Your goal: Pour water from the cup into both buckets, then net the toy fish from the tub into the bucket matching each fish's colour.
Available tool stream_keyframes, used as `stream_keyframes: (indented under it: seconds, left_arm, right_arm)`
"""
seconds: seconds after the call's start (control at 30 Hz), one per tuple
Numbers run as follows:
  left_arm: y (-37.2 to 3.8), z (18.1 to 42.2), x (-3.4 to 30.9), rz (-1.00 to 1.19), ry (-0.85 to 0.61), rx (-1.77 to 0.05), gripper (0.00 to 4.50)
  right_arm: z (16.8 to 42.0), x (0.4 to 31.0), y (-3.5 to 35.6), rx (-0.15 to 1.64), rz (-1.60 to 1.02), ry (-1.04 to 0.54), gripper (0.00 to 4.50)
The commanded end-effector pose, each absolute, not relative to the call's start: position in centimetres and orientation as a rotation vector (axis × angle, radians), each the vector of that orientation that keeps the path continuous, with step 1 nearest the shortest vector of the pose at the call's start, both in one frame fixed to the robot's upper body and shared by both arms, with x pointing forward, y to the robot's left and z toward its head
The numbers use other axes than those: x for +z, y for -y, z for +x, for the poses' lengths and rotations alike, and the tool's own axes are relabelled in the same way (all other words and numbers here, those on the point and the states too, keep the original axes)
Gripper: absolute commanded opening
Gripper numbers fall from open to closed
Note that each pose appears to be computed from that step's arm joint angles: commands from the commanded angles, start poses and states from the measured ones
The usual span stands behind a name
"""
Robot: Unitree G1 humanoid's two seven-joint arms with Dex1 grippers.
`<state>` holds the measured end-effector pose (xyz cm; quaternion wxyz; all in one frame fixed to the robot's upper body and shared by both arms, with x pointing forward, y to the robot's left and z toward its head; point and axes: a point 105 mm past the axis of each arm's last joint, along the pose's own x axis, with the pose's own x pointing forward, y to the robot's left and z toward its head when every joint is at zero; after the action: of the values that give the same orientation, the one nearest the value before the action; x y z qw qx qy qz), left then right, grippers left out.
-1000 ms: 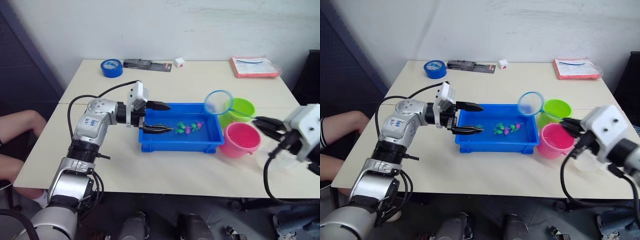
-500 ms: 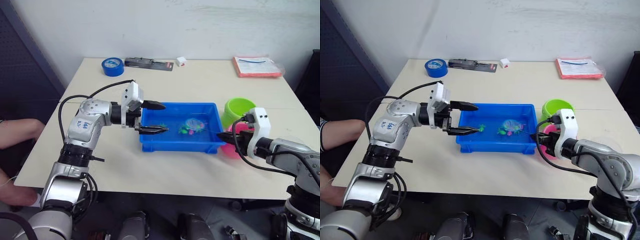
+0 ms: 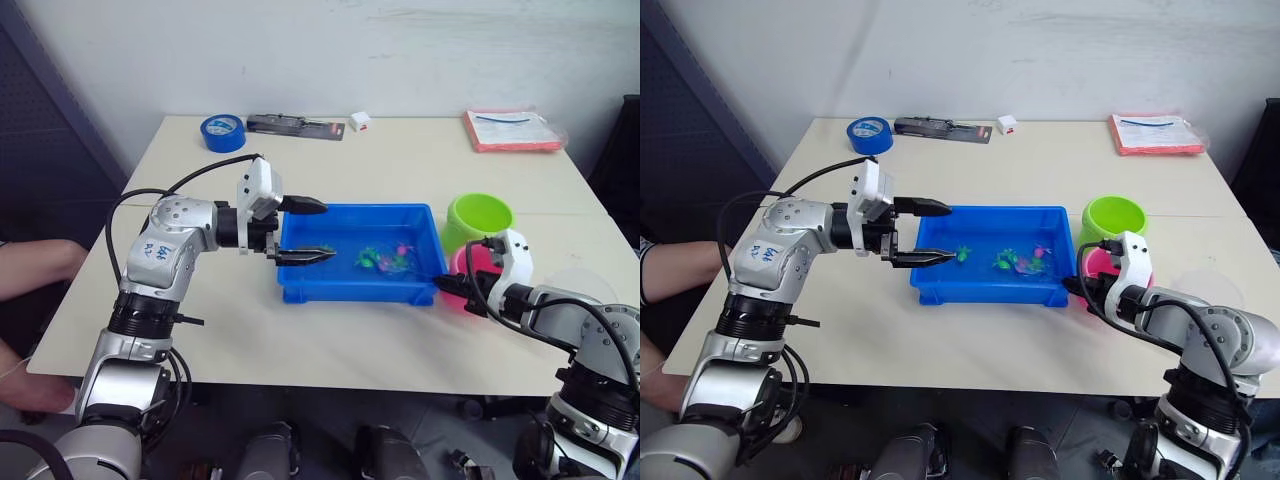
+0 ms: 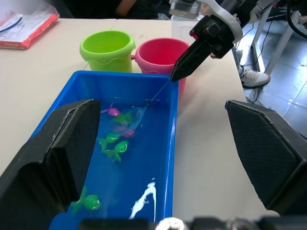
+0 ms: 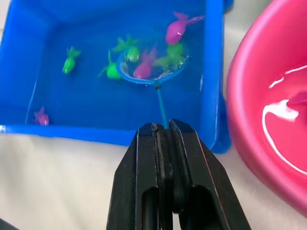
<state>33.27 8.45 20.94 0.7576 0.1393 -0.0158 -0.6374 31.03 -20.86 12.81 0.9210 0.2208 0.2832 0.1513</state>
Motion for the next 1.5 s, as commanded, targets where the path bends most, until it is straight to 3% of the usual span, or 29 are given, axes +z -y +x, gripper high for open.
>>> stream_keyframes:
  seconds: [0.03,1.03,1.2,1.5]
  left_arm:
    - [-8.5,32.9,22.1,0.322,0.086,-1.387,4.50]
    - [-8.1,33.1,22.3,0.334,0.104,-1.385,4.50]
    - [-8.0,33.0,22.2,0.330,0.107,-1.386,4.50]
    - [-7.9,33.6,22.5,0.305,0.108,-1.380,4.50]
  right_arm:
    - [31.7,14.0,22.0,0.250,0.503,-0.524,0.80]
    - [34.3,14.1,22.4,0.148,0.550,-0.535,0.80]
    - [34.8,15.7,22.3,0.201,0.375,-0.441,0.80]
    - [33.1,15.8,21.8,0.324,-0.002,-0.377,0.80]
